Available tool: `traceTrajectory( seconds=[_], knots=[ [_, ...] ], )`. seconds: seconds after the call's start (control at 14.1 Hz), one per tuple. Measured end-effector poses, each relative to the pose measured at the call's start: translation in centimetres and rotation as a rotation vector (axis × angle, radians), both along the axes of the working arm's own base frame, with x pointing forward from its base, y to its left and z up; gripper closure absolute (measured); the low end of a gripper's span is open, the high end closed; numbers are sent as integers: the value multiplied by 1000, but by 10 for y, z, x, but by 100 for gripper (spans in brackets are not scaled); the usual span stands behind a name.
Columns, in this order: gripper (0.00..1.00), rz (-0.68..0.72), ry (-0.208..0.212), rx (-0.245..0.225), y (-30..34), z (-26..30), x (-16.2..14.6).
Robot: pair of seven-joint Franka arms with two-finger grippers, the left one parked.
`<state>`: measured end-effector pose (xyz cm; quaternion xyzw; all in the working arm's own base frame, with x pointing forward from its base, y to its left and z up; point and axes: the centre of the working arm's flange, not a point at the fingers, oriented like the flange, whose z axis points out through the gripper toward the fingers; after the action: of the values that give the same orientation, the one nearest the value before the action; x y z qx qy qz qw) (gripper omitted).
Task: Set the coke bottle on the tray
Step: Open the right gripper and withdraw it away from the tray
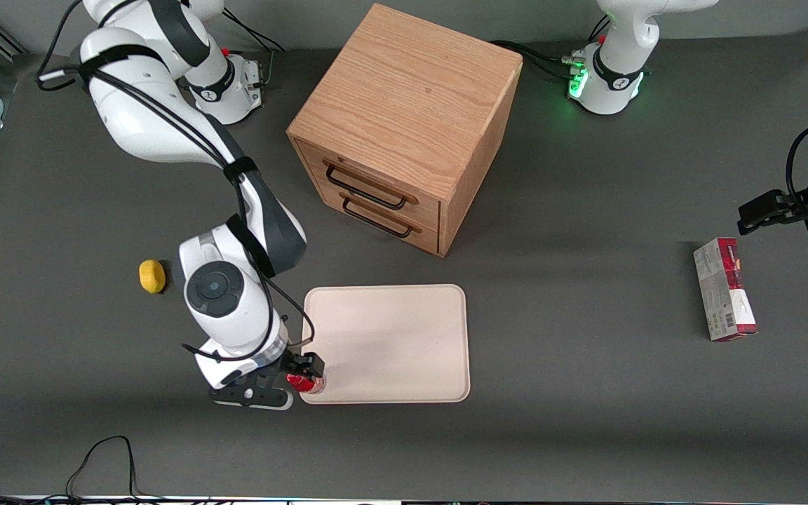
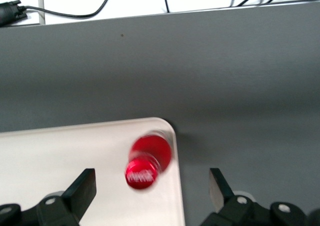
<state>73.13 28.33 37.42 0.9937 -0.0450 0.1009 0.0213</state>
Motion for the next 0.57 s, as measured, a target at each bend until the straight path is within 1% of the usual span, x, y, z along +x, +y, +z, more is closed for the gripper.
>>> traceTrajectory(
  seconds=[0.07, 0.14, 0.21, 0.28, 0.42, 0.49, 0.57],
  knots=[
    [0, 14, 12, -9, -8, 26, -6],
    [0, 19, 27, -5, -22, 53, -13],
    [0, 25, 51, 8, -43, 78, -20],
    [0, 36, 83, 19, -70, 102, -29],
    [0, 36, 153, 18, -129, 139, -49],
    [0, 27, 187, 29, -156, 154, -61],
    [0, 15, 209, 47, -177, 167, -72]
  ],
)
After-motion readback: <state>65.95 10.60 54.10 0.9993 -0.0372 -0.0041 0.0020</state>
